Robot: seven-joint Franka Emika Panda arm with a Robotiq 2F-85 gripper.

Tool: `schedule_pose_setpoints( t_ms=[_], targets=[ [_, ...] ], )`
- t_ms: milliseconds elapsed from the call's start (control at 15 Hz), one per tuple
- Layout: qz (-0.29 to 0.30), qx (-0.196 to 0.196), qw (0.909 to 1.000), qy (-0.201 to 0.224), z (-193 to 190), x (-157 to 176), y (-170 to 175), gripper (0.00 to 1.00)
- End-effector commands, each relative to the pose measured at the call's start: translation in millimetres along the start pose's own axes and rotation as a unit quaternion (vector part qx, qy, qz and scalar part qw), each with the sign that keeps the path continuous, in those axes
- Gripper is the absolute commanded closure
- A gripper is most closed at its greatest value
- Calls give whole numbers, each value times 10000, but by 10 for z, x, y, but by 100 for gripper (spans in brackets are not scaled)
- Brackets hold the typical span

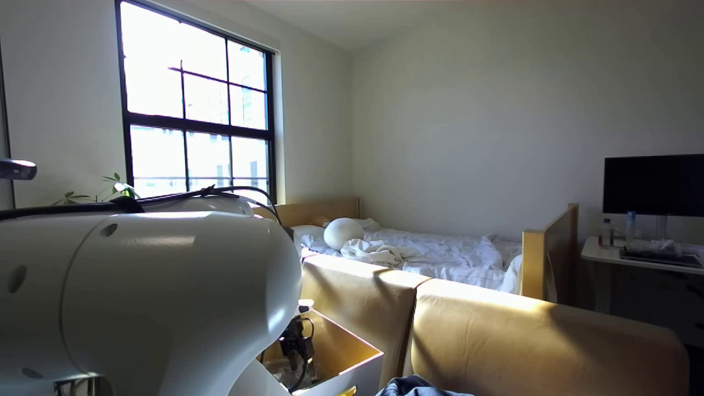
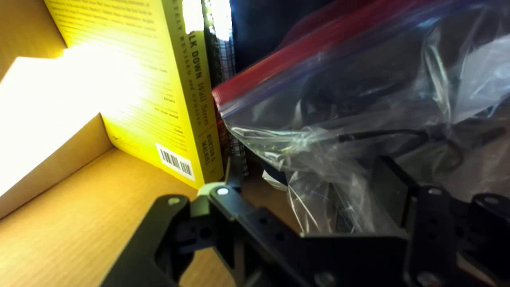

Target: Remove the black hood and the plastic bag, and put them on the couch

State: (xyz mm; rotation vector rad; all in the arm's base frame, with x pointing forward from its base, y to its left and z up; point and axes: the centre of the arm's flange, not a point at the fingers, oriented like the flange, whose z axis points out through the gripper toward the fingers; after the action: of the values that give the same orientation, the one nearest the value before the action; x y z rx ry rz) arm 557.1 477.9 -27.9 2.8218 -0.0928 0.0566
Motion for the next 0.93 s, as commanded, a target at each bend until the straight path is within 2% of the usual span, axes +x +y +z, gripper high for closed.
schedule_pose_setpoints(
  t_ms=[0,467,733,867],
  targets=[
    [3,-66,10000,-74,-21,-27,-31,47],
    [-51,53,9999,-112,-30,-60,-73,92],
    [-111,124,9999,-22,-38,-54,-88,99],
    [-89,154,9998,4,-44,-50,-93,97]
  ],
)
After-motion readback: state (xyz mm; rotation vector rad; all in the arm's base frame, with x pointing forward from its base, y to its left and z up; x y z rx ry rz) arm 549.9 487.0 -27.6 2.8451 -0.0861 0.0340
